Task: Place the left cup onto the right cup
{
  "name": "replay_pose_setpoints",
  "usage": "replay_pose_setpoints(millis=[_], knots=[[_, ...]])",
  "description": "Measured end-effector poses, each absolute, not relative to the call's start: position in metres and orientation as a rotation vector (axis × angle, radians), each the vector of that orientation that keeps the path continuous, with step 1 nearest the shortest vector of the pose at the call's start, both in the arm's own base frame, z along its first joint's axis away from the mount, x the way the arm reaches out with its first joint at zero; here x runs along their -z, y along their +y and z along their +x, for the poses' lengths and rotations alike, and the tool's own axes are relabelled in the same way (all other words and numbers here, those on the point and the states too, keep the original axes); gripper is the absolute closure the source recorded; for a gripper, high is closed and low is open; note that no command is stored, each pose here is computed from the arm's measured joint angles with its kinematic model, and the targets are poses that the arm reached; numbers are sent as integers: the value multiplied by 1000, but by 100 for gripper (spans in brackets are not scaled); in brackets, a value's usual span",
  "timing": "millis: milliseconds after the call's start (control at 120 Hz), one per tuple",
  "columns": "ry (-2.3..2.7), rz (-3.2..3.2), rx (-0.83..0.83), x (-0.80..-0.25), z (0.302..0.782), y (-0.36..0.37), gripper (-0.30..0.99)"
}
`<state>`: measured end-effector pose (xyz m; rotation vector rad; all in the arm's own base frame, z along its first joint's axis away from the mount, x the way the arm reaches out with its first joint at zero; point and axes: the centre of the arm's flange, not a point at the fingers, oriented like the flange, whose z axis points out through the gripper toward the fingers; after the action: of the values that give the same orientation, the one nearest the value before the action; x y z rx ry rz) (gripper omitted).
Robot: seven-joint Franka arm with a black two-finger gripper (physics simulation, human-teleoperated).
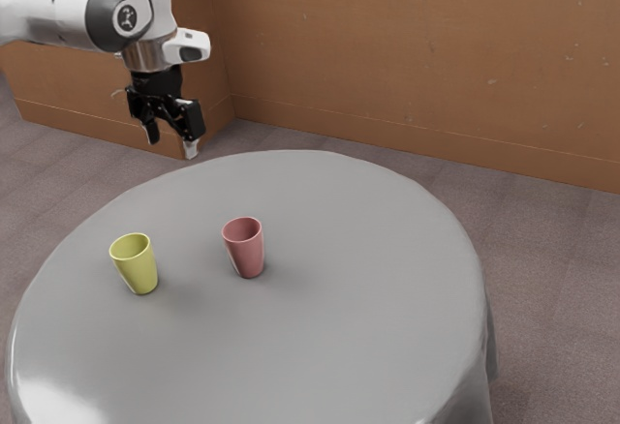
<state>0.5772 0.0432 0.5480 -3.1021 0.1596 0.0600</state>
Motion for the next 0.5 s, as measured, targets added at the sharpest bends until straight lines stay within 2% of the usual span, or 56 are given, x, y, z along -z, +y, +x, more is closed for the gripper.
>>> replay_pose_setpoints(millis=[250,500], knots=[[-10,-3124,-107,-492,561,93,2],[-140,-3124,-79,-453,549,129,2]])
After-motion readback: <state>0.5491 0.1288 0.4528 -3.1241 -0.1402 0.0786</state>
